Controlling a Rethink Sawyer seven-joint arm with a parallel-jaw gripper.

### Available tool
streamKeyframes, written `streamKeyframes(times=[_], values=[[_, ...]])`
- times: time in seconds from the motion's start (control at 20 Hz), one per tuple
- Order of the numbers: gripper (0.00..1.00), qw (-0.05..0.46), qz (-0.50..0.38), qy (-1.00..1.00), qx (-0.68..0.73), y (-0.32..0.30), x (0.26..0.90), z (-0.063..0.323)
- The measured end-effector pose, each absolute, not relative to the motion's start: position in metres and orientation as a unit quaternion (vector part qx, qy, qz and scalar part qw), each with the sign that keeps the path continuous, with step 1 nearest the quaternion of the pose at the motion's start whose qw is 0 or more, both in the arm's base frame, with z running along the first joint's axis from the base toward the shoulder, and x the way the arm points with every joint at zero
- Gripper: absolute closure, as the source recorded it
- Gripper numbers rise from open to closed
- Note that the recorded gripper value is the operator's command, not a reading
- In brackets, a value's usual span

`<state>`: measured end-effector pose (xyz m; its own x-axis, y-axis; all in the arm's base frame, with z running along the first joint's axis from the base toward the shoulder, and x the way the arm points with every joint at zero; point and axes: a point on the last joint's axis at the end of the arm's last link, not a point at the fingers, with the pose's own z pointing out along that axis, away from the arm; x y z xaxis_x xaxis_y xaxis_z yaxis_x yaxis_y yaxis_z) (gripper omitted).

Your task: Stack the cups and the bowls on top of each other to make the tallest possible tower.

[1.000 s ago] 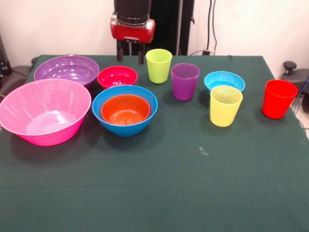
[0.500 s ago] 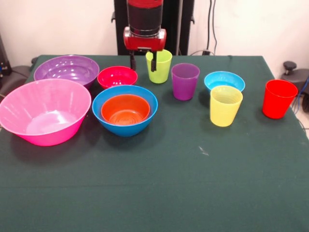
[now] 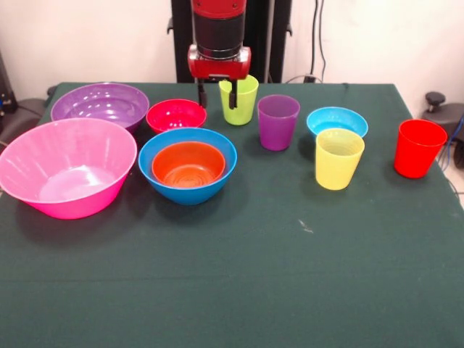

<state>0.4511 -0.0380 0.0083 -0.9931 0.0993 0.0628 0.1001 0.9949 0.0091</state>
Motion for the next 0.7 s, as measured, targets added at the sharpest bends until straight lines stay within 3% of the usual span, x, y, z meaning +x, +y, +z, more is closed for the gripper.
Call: streamKeyframes(times=[0.45,0.7], values=[[0.0,0.028,-0.01,-0.998,-0.052,-0.039,0.454,0.009],[0.0,0.022,-0.008,-0.998,-0.062,-0.054,0.466,0.03]])
